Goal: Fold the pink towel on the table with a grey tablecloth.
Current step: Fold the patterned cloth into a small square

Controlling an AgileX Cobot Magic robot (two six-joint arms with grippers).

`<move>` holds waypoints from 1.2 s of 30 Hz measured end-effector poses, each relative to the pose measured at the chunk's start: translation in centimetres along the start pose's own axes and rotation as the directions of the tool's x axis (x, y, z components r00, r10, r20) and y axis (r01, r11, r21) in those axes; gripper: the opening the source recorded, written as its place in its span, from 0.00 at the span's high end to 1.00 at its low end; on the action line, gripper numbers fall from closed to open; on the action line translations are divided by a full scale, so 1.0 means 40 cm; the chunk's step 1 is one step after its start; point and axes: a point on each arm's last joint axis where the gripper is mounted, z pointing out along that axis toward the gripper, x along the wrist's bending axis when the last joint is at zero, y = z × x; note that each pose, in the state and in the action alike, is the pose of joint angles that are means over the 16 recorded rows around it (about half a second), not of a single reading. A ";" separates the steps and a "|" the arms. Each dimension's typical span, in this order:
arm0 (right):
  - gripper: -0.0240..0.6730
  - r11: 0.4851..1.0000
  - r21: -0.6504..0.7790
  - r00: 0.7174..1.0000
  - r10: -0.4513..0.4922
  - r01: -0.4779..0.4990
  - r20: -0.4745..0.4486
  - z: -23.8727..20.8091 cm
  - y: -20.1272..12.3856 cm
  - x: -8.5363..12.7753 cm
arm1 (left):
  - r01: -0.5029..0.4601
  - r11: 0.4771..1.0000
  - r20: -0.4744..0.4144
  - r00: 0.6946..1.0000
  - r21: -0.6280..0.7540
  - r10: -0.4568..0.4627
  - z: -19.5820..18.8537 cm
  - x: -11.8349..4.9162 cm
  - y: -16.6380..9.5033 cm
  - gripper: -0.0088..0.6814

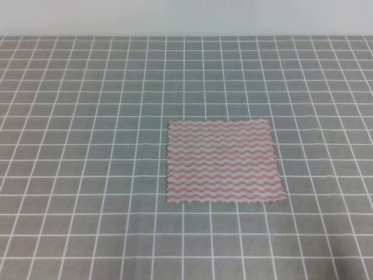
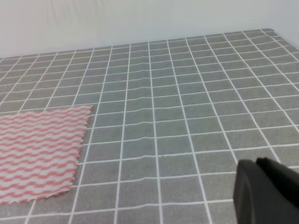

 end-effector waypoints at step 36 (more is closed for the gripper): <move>0.99 1.000 -0.002 1.000 0.005 -0.005 -0.002 -0.001 0.000 0.000 | 0.032 0.999 0.009 0.999 -0.008 -0.032 0.000 -0.002 -0.002 0.99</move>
